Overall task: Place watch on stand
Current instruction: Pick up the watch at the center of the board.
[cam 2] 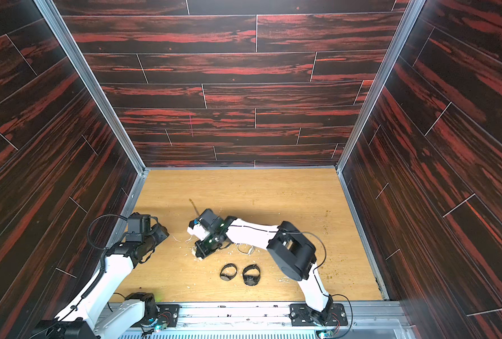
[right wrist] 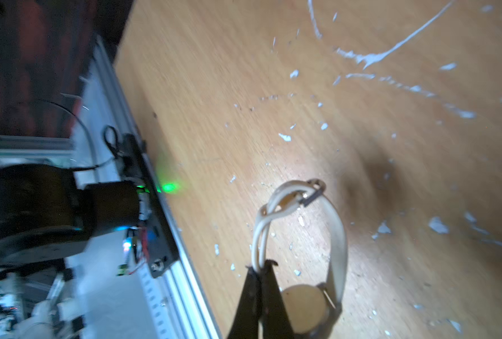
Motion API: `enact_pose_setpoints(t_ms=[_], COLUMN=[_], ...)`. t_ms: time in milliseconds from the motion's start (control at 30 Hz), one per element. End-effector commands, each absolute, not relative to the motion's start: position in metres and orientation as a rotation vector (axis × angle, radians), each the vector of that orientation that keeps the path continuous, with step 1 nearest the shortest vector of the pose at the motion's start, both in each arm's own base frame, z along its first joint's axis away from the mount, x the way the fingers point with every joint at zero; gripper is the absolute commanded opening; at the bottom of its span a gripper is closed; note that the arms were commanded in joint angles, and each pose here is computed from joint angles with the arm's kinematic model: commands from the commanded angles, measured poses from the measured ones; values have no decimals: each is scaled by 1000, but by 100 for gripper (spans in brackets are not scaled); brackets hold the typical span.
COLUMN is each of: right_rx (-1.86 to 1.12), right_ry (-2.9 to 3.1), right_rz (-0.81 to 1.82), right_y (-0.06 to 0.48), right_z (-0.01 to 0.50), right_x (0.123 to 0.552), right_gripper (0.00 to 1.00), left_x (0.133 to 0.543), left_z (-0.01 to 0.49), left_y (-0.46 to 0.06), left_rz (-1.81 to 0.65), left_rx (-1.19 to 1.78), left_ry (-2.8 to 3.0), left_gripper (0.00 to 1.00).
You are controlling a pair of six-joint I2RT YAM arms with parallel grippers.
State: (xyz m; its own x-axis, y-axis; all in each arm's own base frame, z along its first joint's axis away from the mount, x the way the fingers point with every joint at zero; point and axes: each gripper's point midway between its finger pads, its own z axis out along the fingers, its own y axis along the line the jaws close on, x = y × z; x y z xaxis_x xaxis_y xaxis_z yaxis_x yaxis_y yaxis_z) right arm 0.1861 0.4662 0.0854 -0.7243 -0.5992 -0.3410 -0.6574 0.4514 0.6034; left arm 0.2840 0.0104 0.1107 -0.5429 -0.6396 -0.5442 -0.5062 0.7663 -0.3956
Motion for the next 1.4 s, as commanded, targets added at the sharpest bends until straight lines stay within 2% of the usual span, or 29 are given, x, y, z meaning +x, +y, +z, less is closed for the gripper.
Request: enact_pose_setpoints(t_ms=[0, 200, 400, 500, 667, 933, 1167, 1367], right_rx=[-1063, -924, -790, -716, -579, -440, -338, -276], right_ry=[2573, 2532, 2492, 2479, 2455, 2438, 2469, 2494], right_rz=[1360, 1520, 1613, 1673, 1776, 1815, 1849, 1870], right_y=[468, 462, 452, 445, 435, 426, 417, 408], right_z=[117, 158, 199, 215, 241, 272, 281, 287], right_x=[189, 213, 240, 253, 272, 295, 311, 317], right_gripper=[0, 0, 0, 0, 0, 0, 0, 0], left_x=[286, 293, 292, 289, 289, 287, 287, 293], left_z=[130, 167, 211, 227, 248, 272, 262, 262], left_y=[6, -19, -41, -49, -65, -110, -170, -197], left_rz=[-288, -495, -681, -760, -884, -897, -891, -905], left_rx=[-816, -681, -567, -537, -477, -211, 87, 205], left_ry=[2233, 2133, 1992, 1950, 1888, 1857, 1979, 2005], left_gripper=[63, 65, 79, 82, 82, 81, 74, 70])
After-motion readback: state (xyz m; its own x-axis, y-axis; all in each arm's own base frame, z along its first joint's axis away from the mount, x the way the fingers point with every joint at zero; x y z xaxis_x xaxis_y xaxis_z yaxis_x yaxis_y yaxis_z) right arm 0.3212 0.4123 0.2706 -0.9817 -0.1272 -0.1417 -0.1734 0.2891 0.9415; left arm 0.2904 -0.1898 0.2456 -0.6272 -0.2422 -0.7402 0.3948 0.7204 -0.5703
